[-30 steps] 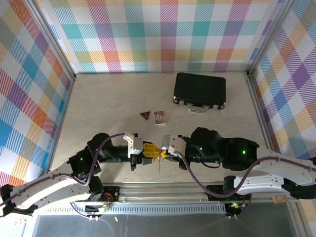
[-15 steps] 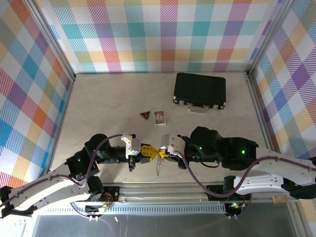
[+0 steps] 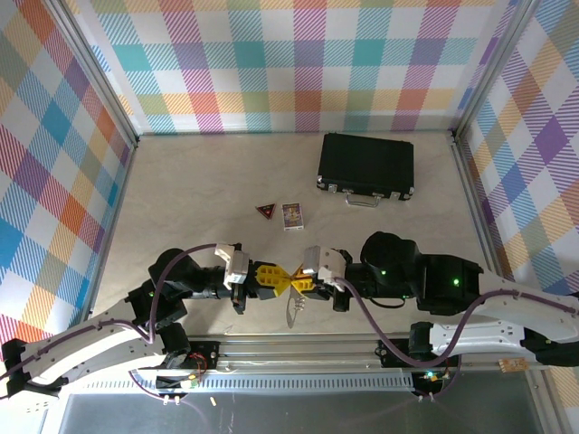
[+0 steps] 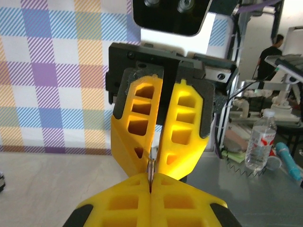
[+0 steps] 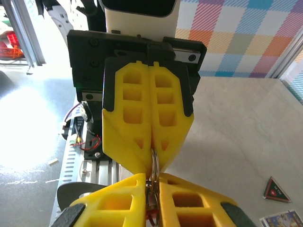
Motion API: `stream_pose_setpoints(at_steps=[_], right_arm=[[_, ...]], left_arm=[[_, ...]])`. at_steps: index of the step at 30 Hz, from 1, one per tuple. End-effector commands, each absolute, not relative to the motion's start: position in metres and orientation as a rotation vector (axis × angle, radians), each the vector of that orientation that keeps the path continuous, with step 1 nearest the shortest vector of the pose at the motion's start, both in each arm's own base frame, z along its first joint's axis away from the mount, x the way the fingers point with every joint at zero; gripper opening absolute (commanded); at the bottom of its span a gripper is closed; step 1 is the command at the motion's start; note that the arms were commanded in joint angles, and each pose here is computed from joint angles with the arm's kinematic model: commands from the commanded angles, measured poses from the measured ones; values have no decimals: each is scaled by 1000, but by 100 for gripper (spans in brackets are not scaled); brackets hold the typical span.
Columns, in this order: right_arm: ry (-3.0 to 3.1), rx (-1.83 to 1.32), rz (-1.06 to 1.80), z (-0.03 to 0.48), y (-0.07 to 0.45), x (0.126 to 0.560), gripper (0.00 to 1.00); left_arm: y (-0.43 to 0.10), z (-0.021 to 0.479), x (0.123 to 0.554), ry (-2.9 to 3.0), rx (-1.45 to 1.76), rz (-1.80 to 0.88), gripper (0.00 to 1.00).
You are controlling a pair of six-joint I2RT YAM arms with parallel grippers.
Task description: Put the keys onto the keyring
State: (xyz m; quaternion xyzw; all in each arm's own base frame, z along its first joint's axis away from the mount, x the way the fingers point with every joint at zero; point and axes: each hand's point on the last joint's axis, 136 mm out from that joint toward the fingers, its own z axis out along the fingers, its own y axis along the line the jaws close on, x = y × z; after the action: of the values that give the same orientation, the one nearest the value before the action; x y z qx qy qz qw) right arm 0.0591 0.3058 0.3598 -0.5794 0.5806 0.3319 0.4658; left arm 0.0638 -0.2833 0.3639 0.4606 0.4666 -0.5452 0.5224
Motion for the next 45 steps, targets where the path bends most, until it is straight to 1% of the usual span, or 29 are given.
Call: stream_pose_setpoints(at_steps=[1, 4, 8, 9, 10, 11, 13, 18, 22, 23, 24, 29, 31, 33, 35, 38, 45], right_arm=[[1399, -1390, 854, 367, 306, 57, 9], [1393, -1393, 846, 367, 306, 57, 0], [1418, -1404, 787, 365, 303, 63, 0], [1427, -1410, 766, 364, 302, 65, 0], [1444, -1423, 738, 360, 301, 67, 0], [1458, -1436, 715, 357, 301, 69, 0], [1484, -1469, 681, 350, 301, 70, 0], [1535, -1537, 613, 339, 304, 72, 0], [1572, -1569, 566, 334, 307, 76, 0], [1575, -1571, 563, 334, 307, 76, 0], [1574, -1571, 568, 335, 308, 76, 0], [1549, -1540, 632, 345, 309, 71, 0], [1530, -1512, 673, 351, 309, 68, 6], [1511, -1486, 716, 354, 310, 65, 15], [1493, -1460, 753, 357, 310, 63, 20], [1480, -1431, 782, 360, 310, 63, 23], [1438, -1415, 847, 371, 308, 55, 25]], left_arm=[[-279, 389, 47, 970, 1095, -1399, 0], [-280, 390, 48, 970, 1084, -1414, 0], [-284, 378, 61, 1063, 1087, -1323, 0], [-284, 374, 65, 1094, 1093, -1289, 5], [-283, 369, 69, 1124, 1103, -1248, 13], [-282, 364, 72, 1146, 1115, -1205, 17], [-281, 356, 77, 1196, 1146, -1133, 17], [-280, 340, 85, 1282, 1223, -1013, 17], [-278, 340, 86, 1290, 1228, -996, 7], [-278, 342, 86, 1284, 1225, -998, 2], [-277, 342, 86, 1285, 1222, -999, 0], [-276, 355, 78, 1233, 1185, -1073, 0], [-274, 363, 73, 1195, 1163, -1122, 0], [-273, 371, 67, 1154, 1143, -1171, 0], [-273, 378, 62, 1114, 1129, -1216, 0], [-273, 387, 57, 1069, 1118, -1266, 0], [-273, 396, 54, 1032, 1100, -1303, 0]])
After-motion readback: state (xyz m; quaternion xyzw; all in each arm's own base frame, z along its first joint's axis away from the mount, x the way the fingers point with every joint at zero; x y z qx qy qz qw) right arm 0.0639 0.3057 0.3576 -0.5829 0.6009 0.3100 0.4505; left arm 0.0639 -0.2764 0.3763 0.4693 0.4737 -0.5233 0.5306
